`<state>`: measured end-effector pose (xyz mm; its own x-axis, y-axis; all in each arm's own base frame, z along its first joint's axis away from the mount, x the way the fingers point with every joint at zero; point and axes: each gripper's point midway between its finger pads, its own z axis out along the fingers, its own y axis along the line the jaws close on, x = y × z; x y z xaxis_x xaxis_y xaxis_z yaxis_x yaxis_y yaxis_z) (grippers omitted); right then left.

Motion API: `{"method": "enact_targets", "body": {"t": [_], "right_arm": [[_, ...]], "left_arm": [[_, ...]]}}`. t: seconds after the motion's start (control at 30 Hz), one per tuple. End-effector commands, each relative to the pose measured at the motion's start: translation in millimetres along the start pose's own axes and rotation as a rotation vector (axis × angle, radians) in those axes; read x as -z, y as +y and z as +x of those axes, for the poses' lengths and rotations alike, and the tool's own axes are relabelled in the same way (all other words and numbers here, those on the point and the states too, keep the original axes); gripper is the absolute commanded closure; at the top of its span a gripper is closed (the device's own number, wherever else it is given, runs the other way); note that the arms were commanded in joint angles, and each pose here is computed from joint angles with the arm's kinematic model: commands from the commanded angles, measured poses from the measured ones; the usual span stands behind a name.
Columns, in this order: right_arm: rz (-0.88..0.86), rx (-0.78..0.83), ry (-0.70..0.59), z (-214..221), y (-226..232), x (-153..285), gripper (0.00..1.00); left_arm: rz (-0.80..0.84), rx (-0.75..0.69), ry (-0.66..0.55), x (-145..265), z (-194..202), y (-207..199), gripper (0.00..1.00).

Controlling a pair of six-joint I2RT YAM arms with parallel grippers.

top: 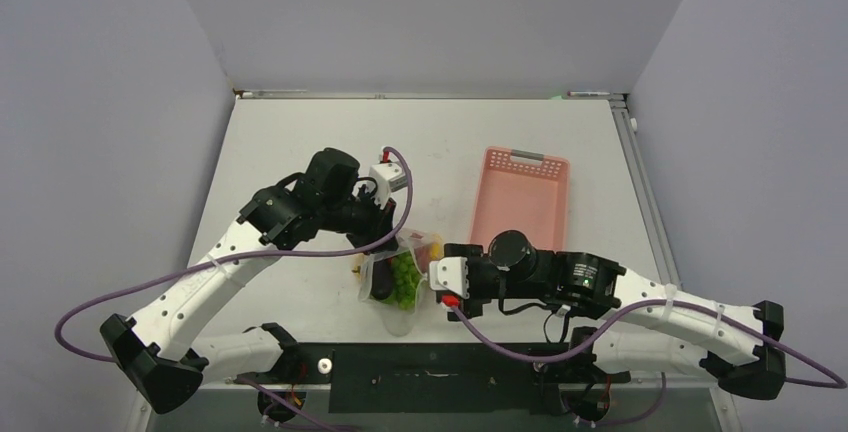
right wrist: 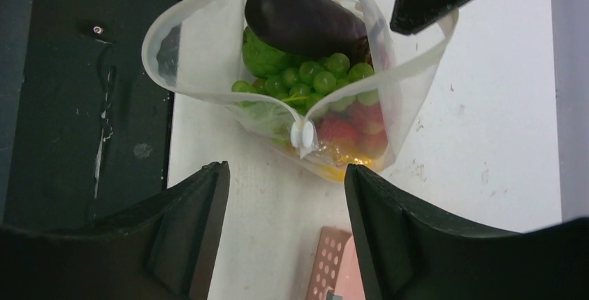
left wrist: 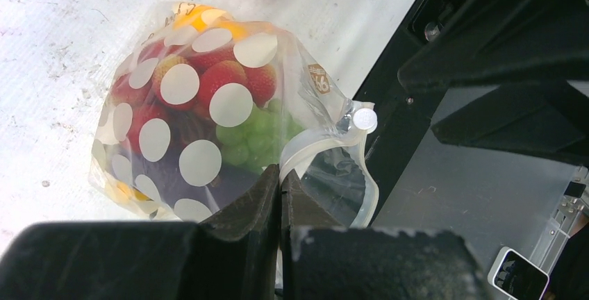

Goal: Place the food in the zip-top bag and seal the zipper
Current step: Adjust the zipper food storage bag at the center of the board.

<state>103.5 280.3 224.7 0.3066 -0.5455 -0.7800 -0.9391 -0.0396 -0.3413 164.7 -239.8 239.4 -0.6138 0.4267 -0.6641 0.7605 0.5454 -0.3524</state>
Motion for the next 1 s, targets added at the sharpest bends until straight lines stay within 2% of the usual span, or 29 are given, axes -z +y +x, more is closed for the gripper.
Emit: {"method": "enact_targets", "body": {"t": [0.0,0.13,0.3,0.43,0.8,0.97], "right_arm": [[0.081,0.084,-0.043,-17,-9,-12,0.4],[0.11,0.126,-0.006,-15,-7,-20,0.47],[0.108,0.149,0.033,-8,-3,-26,0.5],[0.153,0.154,0.06,-3,-8,-29,0.57],[0.187,0.18,0.093,5,-11,-42,0.6],[0.21,0.192,0.107,9,-15,-47,0.68]], "left_arm": [[-0.004,0.005,-0.007,-1,-4,0,1.0],[0.001,0.008,-0.003,-1,-4,-1,1.0],[0.005,0.008,-0.003,0,-3,-2,1.0],[0.011,0.01,0.0,-1,-3,-3,1.0],[0.013,0.017,0.008,-1,-3,-3,1.0],[0.011,0.019,0.007,1,-1,-4,1.0]]}}
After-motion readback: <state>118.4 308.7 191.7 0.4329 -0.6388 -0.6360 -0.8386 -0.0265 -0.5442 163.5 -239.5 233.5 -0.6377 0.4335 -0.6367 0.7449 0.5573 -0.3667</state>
